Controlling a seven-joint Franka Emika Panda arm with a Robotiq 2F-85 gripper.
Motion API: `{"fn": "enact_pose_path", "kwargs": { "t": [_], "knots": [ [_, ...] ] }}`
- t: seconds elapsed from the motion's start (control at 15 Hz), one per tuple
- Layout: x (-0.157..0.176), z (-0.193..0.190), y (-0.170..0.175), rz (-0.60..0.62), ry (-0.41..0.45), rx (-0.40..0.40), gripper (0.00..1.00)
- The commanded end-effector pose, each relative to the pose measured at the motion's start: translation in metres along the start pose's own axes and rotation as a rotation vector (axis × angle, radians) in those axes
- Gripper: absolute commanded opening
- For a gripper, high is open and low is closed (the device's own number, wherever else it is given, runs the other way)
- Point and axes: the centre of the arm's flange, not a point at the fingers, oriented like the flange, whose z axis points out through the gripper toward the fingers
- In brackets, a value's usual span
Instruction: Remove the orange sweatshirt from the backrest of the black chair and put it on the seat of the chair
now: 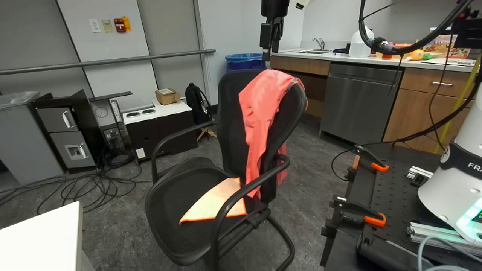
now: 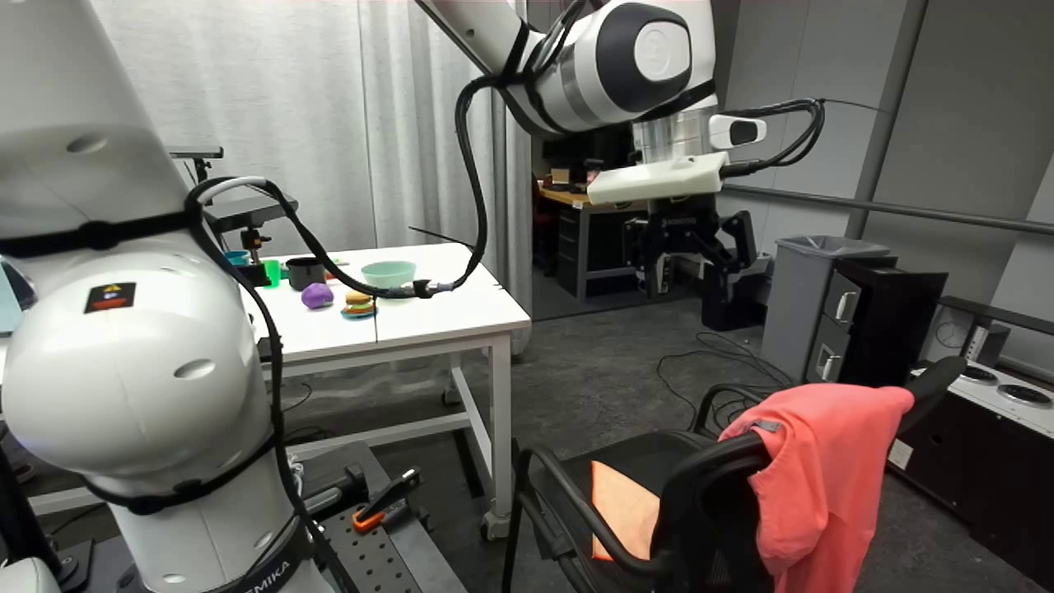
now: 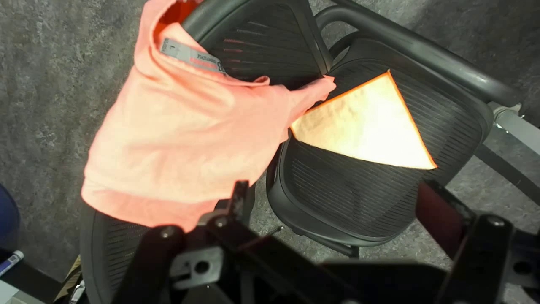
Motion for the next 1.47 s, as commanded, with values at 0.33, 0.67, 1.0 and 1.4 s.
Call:
{"fn": "enact_pose_path", "kwargs": {
  "t": [0.33, 0.67, 1.0, 1.4],
  "knots": [
    [-0.014, 0.072, 0.014, -0.118, -0.061, -0.11, 1.0],
    [0.002, 0.128, -0.003, -0.182, -0.005, -0.271, 1.0],
    [0.012, 0.153, -0.003, -0.225, 0.011, -0.421, 1.0],
    [0.007, 0.175, 0.013, -0.248, 0.005, -0.555, 1.0]
  ]
}}
